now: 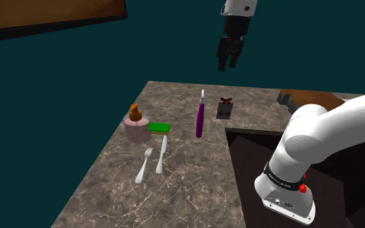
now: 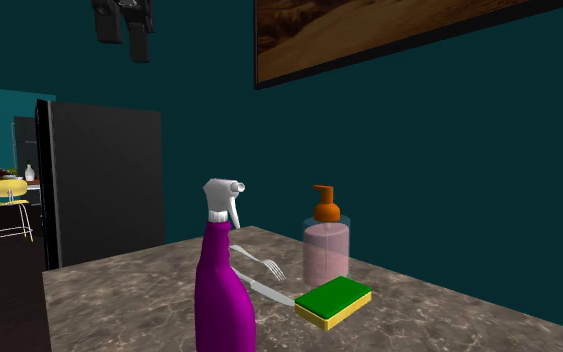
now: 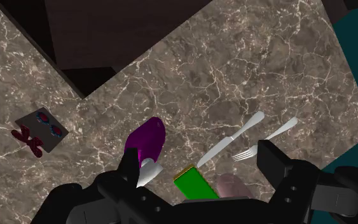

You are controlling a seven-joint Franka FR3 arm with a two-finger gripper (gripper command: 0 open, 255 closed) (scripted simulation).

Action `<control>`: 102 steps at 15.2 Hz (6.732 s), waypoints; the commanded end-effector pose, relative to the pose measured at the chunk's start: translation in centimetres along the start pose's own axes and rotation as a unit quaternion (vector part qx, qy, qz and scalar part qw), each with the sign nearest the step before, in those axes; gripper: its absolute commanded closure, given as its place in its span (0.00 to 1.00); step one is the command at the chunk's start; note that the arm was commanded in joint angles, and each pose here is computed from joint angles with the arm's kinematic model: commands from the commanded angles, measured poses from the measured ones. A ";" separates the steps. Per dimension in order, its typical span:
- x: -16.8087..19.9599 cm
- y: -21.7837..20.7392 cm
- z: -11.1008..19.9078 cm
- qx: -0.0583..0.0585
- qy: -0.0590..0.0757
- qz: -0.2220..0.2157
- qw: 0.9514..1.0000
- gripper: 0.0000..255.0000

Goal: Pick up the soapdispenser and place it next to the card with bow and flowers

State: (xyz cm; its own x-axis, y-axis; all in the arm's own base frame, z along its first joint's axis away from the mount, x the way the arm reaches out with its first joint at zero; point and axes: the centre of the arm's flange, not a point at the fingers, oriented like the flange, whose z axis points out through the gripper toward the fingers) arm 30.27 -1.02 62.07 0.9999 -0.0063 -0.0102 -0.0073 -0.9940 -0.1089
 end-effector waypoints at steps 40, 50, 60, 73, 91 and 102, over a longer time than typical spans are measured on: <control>27.9 -16.4 30.5 -0.074 0.001 -0.137 0.988 0.00; 27.9 -16.4 30.8 -0.074 0.001 -0.137 0.988 1.00; 27.9 -16.5 29.8 -0.074 0.001 -0.137 0.988 1.00; 27.8 -17.2 22.9 -0.074 0.001 -0.137 0.988 1.00; 27.8 -18.3 13.5 -0.074 0.001 -0.137 0.988 1.00; 27.7 -18.9 7.7 -0.074 0.001 -0.137 0.988 1.00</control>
State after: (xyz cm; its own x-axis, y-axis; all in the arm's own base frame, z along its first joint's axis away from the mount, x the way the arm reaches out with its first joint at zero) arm 58.07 18.48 55.58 0.9642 0.2650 0.0015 0.2648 -0.9635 0.0394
